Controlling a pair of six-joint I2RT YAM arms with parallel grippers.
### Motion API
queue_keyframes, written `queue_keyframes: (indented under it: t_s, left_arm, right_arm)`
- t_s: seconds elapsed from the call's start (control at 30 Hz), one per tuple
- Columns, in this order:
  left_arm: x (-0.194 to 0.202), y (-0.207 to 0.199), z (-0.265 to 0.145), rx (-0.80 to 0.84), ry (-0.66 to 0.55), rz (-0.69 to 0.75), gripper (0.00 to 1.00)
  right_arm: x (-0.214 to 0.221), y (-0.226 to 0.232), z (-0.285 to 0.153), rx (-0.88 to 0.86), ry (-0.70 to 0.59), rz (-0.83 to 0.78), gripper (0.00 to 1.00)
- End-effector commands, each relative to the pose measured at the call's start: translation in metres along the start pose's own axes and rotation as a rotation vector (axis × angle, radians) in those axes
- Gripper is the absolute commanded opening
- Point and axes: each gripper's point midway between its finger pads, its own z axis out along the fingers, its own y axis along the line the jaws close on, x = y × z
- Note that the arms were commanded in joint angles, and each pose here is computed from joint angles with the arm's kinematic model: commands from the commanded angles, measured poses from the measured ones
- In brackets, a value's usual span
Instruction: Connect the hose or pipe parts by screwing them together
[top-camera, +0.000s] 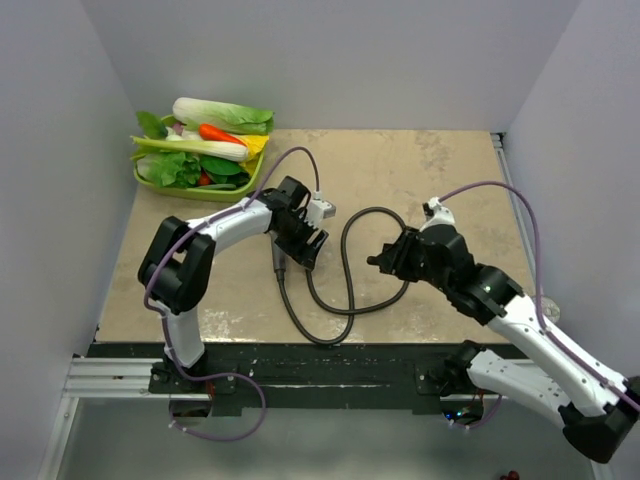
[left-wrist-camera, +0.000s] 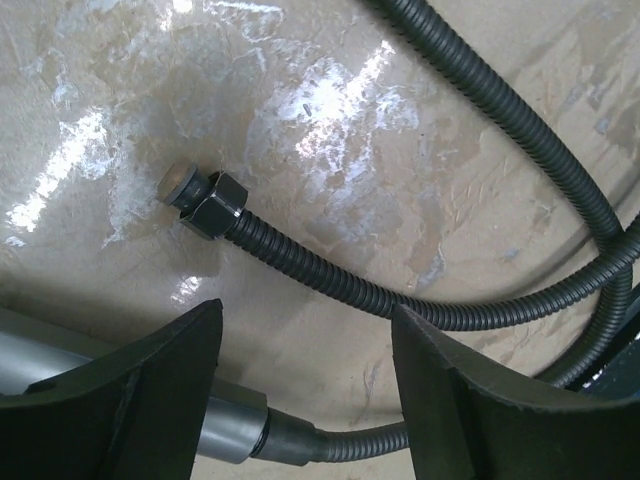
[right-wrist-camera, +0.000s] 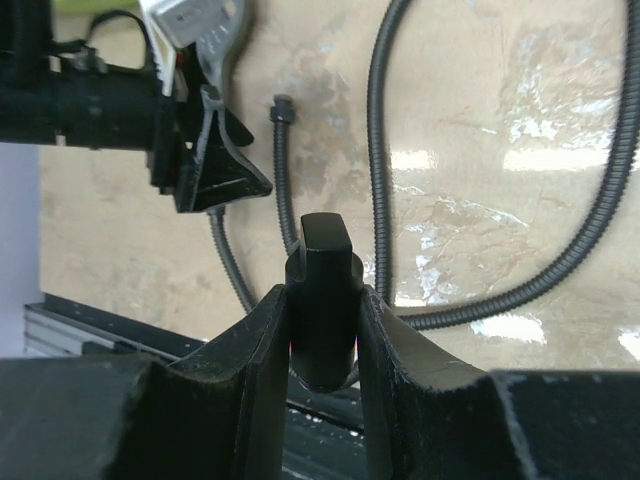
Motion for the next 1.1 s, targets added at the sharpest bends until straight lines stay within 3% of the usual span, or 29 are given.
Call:
queue_keyframes:
  t_s: [0.0, 0.27, 0.63, 0.9, 1.07]
  left_arm:
    - [-0.012, 0.003, 0.003, -0.020, -0.013, -0.040, 0.69]
    - [-0.014, 0.013, 0.028, -0.015, -0.005, -0.046, 0.58]
    - [-0.021, 0.018, 0.032, -0.027, -0.042, 0.004, 0.50]
    - [-0.016, 0.018, 0.034, -0.025, -0.056, 0.018, 0.36]
    - [-0.016, 0.016, 0.038, -0.012, -0.063, 0.024, 0.34]
  right_arm:
    - [0.007, 0.015, 0.037, -0.053, 0.010, 0.022, 0.00]
    - [0.026, 0.022, 0.079, -0.030, 0.029, -0.064, 0.00]
    - [0.099, 0.021, 0.130, 0.062, 0.152, -0.188, 0.00]
    - [0.124, 0.025, 0.139, 0.059, 0.197, -0.207, 0.00]
    - [0.150, 0.040, 0.137, 0.025, 0.237, -0.203, 0.00]
